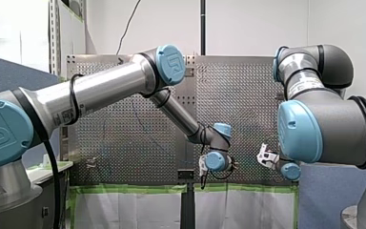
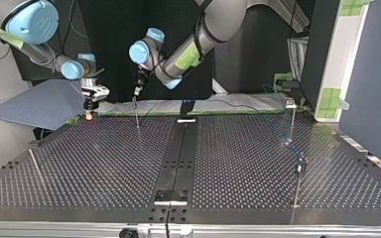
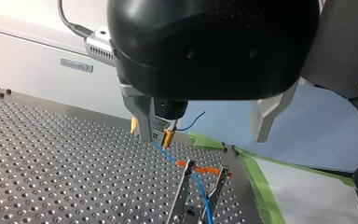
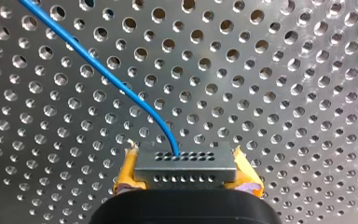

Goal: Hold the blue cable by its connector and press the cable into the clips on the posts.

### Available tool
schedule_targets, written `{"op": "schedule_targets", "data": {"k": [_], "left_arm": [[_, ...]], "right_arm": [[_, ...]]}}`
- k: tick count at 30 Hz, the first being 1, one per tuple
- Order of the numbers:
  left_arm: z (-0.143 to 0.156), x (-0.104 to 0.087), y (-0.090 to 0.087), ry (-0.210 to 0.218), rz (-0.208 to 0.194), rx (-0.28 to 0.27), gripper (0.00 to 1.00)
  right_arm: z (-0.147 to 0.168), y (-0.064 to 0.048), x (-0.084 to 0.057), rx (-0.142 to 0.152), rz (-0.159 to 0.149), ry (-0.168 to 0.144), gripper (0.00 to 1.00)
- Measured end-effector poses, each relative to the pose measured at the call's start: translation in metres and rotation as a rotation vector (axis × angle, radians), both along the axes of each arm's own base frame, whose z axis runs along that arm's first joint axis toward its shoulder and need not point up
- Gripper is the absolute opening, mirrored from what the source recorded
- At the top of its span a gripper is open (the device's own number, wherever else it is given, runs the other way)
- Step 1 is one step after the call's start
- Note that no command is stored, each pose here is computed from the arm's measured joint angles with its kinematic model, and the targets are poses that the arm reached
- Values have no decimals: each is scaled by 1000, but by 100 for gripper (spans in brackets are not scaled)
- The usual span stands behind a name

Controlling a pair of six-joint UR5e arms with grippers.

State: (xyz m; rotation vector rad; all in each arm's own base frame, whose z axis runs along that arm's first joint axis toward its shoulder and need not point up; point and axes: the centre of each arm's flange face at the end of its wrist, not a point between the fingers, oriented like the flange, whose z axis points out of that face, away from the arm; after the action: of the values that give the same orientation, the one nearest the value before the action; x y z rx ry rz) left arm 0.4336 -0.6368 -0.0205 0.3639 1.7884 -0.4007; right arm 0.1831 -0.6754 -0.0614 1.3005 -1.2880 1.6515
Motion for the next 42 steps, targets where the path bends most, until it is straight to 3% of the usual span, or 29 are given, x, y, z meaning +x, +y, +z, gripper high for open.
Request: {"op": "schedule_targets", "data": {"k": [26, 33, 37, 42], "left_arm": [[-2, -2, 3, 16, 15, 18, 100], [7, -12, 6, 12, 28, 81, 100], [20, -18, 9, -3, 15, 109, 100], [39, -20, 11, -19, -13, 64, 100]], "right_arm": [[0, 1, 1, 2, 1, 0, 0], [0, 1, 2, 3, 3, 0, 0], [0, 1, 2, 3, 3, 0, 0], [0, 1, 2, 2, 2, 0, 0]]}}
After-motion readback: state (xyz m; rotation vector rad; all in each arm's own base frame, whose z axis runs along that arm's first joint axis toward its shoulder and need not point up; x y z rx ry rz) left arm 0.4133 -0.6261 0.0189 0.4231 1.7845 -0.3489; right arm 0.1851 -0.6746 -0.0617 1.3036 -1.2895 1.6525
